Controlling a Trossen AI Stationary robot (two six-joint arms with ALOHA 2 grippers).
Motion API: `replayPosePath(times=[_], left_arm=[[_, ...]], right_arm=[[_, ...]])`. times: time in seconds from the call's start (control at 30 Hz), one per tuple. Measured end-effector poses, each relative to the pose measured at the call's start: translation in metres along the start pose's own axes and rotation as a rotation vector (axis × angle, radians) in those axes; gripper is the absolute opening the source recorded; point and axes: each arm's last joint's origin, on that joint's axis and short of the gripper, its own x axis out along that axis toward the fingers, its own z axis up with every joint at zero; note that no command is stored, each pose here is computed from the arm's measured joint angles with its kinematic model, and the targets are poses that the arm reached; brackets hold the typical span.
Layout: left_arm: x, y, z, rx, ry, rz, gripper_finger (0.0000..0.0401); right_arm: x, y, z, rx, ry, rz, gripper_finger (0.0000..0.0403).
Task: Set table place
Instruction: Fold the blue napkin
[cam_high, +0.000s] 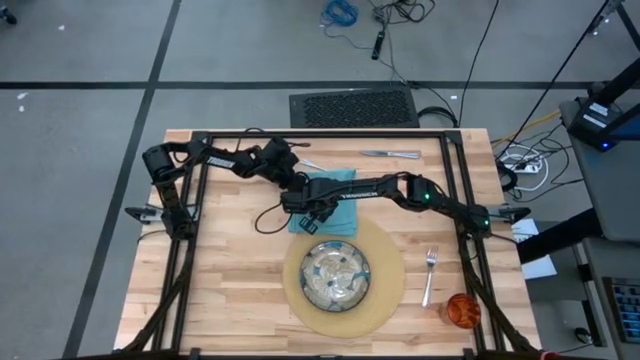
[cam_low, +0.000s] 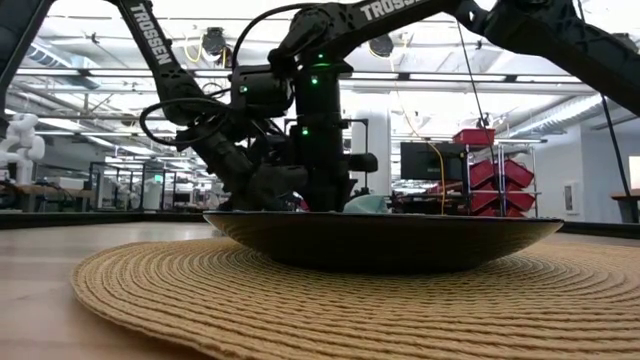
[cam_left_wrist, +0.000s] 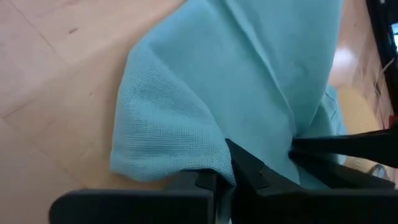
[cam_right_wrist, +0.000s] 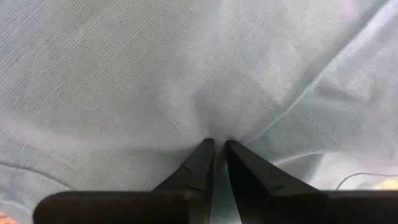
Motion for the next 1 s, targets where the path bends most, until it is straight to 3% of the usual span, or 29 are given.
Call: replayPosePath(times=[0.6, 1.0], left_arm=[[-0.004, 0.002, -0.003, 0.053, 0.002, 0.112, 0.0000], [-0.004, 0.002, -0.005, 0.055, 0.016, 0.120, 0.0000]], right_arm=[[-0.065, -0.007, -0.014, 0.054, -0.187, -0.052, 0.0061], [-0.010, -0.015, -0.027, 0.049, 0.002, -0.088, 0.0061]])
